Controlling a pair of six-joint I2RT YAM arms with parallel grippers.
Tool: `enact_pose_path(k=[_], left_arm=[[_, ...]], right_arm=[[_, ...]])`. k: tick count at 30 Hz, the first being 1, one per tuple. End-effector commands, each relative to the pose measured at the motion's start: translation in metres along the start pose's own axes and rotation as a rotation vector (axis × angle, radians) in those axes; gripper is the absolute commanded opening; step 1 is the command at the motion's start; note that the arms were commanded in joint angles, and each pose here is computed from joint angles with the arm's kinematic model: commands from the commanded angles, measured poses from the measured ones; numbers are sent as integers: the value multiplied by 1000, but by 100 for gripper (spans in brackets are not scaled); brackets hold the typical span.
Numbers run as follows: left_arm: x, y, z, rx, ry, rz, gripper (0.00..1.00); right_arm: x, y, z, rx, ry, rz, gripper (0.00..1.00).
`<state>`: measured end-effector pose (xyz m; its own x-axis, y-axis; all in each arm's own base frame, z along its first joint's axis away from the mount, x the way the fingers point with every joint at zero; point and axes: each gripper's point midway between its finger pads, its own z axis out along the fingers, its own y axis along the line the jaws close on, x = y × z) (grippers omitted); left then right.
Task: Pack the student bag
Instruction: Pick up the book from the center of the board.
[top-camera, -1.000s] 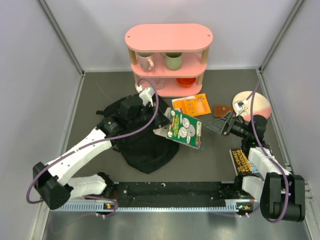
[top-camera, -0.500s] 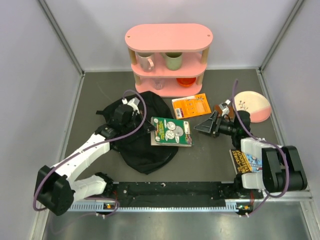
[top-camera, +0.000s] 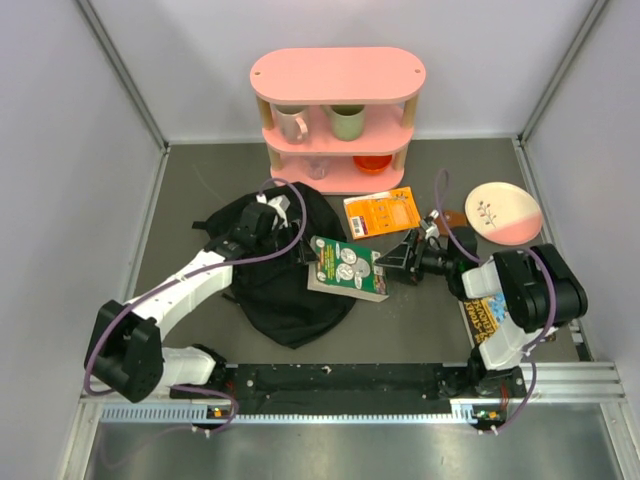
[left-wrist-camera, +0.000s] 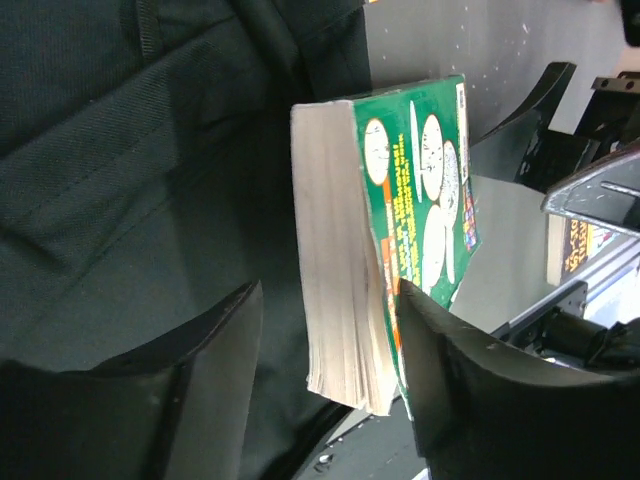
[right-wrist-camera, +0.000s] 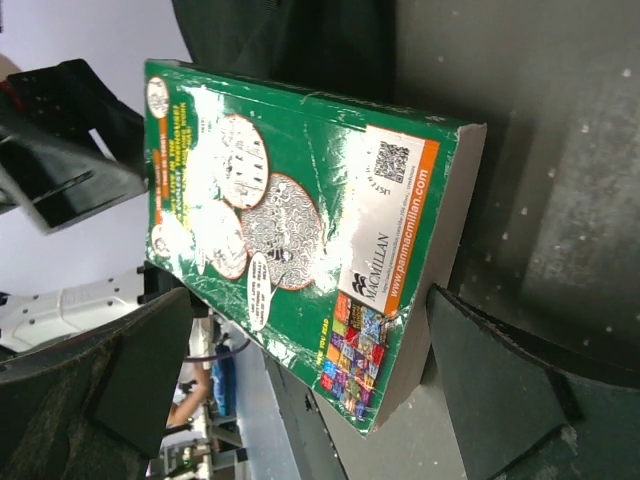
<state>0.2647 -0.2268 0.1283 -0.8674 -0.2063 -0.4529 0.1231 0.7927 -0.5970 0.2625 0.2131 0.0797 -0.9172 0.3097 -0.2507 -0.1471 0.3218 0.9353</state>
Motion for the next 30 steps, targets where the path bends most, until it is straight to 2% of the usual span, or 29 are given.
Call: enact_pose_path(k=[1, 5, 8, 15, 17, 21, 24, 25, 28, 29, 30], left_arm=[[-7, 4, -4, -7, -45, 54, 74], [-4, 8, -6, -3, -70, 72, 87], [-2, -1, -2, 56, -59, 75, 89], [-5, -36, 11, 248, -19, 43, 89], [-10, -43, 13, 282, -33, 44, 86], [-5, -46, 20, 311, 12, 23, 78], [0, -48, 24, 336, 40, 9, 60], [3, -50, 23, 351, 55, 8, 46], [4, -53, 19, 371, 56, 14, 18], [1, -57, 15, 382, 45, 24, 3], [0, -59, 12, 385, 39, 32, 0]], right_arm=[[-11, 4, 10, -29, -33, -56, 99], [-9, 1, 15, -33, -29, -41, 99], [-7, -1, 18, -29, -21, -30, 99], [-6, -3, 19, -30, -16, -26, 99], [-6, -1, 19, -35, -18, -28, 99], [-5, 3, 18, -53, -18, -28, 99], [-5, 6, 17, -66, -17, -32, 99], [-5, 6, 17, -67, -17, -27, 99], [-6, 11, 15, -80, -25, -36, 99], [-6, 13, 15, -80, -27, -37, 99], [-5, 14, 14, -80, -27, -37, 99]])
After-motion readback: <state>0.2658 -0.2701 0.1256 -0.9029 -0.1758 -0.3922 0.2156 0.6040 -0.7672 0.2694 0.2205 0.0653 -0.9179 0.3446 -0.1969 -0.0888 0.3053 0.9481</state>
